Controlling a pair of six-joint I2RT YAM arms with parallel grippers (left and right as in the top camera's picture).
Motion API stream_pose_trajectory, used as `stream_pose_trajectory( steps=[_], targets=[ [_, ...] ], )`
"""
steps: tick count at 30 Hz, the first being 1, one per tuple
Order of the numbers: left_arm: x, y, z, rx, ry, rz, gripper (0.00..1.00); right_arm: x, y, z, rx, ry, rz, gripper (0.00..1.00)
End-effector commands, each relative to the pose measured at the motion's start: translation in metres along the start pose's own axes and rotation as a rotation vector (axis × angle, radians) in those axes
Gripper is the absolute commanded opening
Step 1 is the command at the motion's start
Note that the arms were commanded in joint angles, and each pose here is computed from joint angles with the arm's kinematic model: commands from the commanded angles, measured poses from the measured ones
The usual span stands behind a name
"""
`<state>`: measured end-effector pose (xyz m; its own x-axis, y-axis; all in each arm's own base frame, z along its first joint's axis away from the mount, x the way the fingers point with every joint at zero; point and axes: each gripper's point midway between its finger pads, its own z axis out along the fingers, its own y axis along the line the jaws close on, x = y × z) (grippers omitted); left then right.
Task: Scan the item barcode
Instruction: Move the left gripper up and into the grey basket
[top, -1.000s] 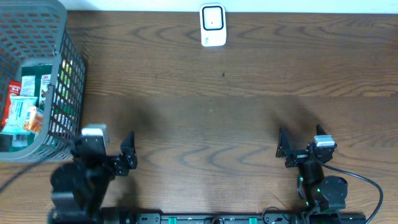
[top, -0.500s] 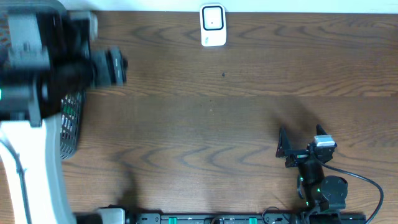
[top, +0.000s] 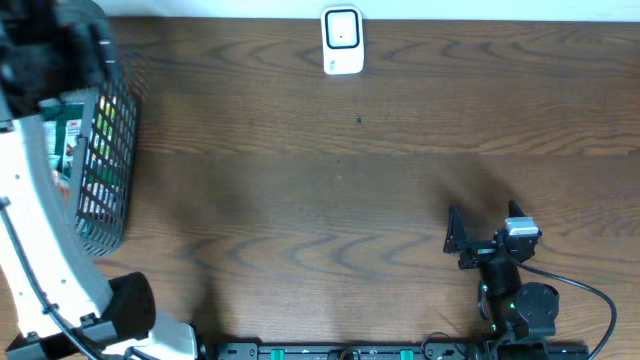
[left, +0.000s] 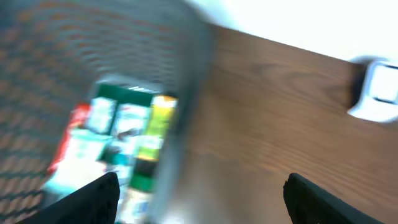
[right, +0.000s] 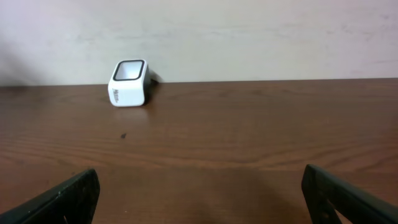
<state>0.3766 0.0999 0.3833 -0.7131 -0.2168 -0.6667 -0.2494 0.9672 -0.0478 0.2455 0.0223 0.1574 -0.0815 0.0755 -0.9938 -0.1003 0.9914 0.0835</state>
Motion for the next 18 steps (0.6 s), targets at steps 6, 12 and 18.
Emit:
stream_pose_trajectory(
  steps=[6, 12, 18],
  targets=[
    [0.014, 0.086, 0.015, -0.172, 0.066, -0.128, 0.86, 0.001, 0.002, 0.0, -0.01, 0.002, 0.012, 0.99],
    [0.026, 0.106, 0.047, -0.185, 0.15, -0.171, 0.86, 0.001, 0.002, 0.0, -0.01, 0.003, 0.013, 0.99],
    [0.039, 0.116, 0.098, -0.176, 0.258, -0.18, 0.86, 0.001, 0.002, 0.0, -0.01, 0.003, 0.013, 0.99]
  ],
)
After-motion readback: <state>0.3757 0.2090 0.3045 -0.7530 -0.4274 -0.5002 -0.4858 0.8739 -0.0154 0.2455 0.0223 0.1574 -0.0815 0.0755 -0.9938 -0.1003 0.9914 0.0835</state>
